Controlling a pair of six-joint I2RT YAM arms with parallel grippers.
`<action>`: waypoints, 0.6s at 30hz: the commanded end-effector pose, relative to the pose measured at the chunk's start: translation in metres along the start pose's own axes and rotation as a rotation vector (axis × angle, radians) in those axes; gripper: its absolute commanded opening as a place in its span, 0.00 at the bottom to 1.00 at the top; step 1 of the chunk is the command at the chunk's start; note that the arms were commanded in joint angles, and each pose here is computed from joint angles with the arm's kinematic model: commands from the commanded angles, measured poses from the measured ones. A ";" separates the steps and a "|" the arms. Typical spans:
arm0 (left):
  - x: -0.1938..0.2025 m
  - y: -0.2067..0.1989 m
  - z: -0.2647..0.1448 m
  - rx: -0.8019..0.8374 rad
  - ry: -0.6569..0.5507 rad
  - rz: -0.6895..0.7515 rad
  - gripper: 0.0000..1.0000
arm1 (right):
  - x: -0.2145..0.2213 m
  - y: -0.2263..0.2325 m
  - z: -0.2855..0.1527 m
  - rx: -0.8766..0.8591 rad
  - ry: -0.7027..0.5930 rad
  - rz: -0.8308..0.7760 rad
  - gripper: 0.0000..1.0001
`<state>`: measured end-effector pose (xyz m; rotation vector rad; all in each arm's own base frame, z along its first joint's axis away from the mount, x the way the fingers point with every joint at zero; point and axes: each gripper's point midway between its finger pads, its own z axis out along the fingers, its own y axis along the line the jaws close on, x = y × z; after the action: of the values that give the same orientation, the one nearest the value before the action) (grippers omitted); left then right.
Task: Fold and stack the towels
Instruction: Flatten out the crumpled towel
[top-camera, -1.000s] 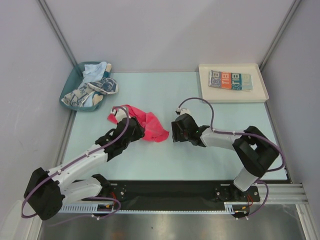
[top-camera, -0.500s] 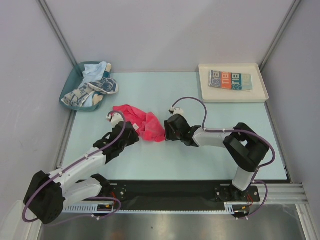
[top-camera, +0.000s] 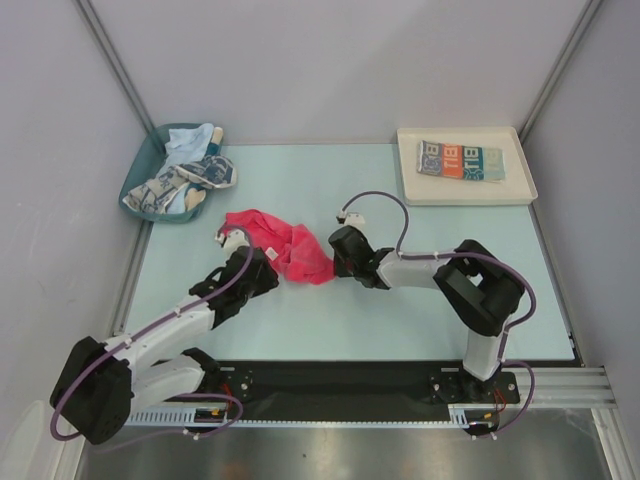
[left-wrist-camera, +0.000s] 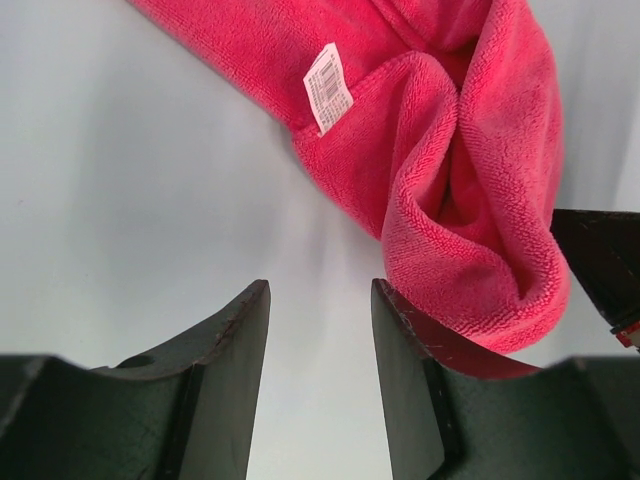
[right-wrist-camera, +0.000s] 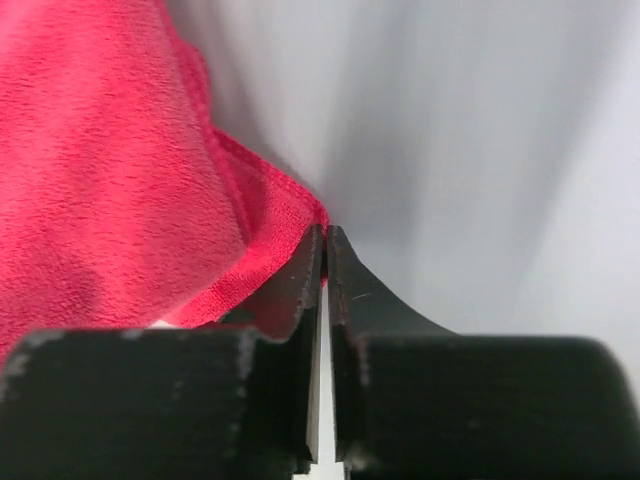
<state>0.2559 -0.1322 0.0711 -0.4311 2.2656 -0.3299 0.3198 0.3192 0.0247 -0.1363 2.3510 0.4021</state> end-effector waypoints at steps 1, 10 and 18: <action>0.000 -0.002 0.005 0.023 0.003 0.006 0.51 | -0.023 -0.013 -0.020 0.071 -0.087 0.035 0.00; 0.018 -0.020 0.021 0.113 0.074 0.056 0.49 | -0.068 -0.058 -0.124 0.218 -0.262 0.039 0.00; 0.030 -0.030 0.039 0.141 0.125 0.082 0.47 | -0.070 -0.081 -0.125 0.331 -0.268 0.000 0.00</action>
<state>0.2575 -0.1621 0.0254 -0.2904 2.4099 -0.4096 0.3007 0.2221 0.1439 0.0499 2.1273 0.1702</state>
